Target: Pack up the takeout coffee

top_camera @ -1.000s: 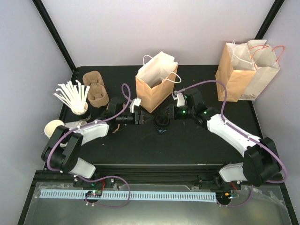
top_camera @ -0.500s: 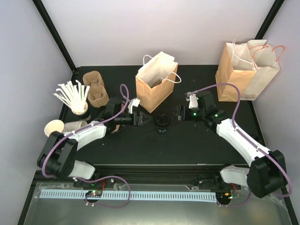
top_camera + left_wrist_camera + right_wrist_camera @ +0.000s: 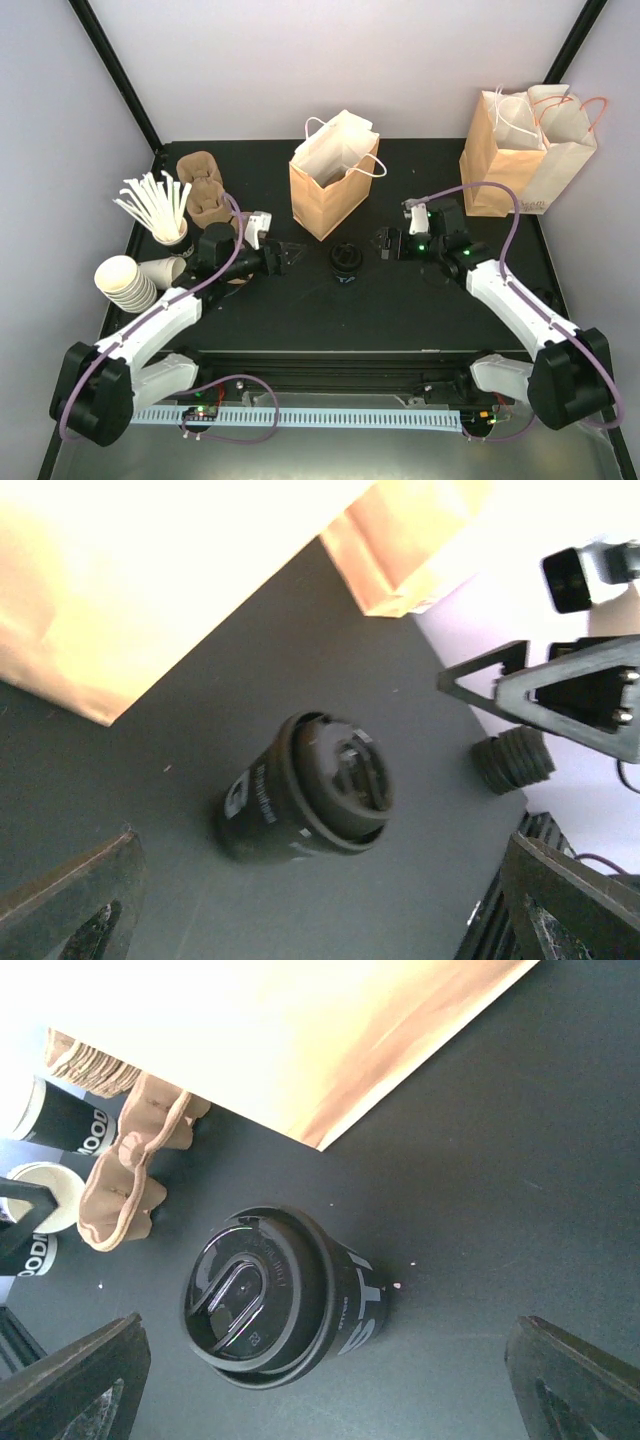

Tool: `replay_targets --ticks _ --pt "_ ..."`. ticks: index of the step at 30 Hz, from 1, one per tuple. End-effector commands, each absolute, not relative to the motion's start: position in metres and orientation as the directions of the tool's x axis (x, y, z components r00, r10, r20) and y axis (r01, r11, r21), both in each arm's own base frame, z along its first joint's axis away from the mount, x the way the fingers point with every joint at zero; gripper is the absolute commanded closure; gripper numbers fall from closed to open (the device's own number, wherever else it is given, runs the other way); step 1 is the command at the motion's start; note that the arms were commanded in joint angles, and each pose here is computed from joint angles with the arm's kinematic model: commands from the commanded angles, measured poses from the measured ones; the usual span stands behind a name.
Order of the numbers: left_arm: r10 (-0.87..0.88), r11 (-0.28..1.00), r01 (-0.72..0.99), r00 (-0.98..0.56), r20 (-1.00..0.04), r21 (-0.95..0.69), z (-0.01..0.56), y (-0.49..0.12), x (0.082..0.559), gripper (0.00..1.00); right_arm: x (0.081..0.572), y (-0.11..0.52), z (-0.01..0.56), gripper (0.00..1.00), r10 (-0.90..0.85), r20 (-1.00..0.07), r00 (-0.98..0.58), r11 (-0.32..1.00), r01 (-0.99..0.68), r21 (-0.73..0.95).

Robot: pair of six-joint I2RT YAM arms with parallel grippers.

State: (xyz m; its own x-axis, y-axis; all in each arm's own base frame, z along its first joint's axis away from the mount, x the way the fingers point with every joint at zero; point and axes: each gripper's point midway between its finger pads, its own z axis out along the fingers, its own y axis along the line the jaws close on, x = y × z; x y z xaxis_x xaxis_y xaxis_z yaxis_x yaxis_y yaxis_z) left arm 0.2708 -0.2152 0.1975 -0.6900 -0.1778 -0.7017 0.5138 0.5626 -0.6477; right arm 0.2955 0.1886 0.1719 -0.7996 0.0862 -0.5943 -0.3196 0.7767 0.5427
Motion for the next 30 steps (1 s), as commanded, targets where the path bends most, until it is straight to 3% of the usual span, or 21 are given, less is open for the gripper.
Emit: replay_targets --ticks 1,6,17,30 --pt "-0.165 0.547 0.49 -0.732 -0.661 -0.679 0.183 -0.216 0.274 0.01 0.299 0.199 0.161 0.0 0.068 -0.575 -0.815 0.738 -0.347 0.578" --pt "-0.117 0.443 0.505 -0.787 -0.606 -0.741 0.177 -0.237 0.274 0.07 0.301 0.215 0.154 0.0 0.072 -0.543 -0.836 0.669 -0.364 0.649" --pt "-0.1 0.357 0.501 -0.819 -0.565 -0.789 0.159 -0.268 0.286 0.08 0.308 0.235 0.133 0.0 0.072 -0.462 -0.884 0.559 -0.348 0.752" --pt "-0.098 0.315 0.495 -0.832 -0.547 -0.81 0.147 -0.284 0.3 0.01 0.312 0.244 0.116 0.0 0.089 -0.406 -0.909 0.503 -0.311 0.806"
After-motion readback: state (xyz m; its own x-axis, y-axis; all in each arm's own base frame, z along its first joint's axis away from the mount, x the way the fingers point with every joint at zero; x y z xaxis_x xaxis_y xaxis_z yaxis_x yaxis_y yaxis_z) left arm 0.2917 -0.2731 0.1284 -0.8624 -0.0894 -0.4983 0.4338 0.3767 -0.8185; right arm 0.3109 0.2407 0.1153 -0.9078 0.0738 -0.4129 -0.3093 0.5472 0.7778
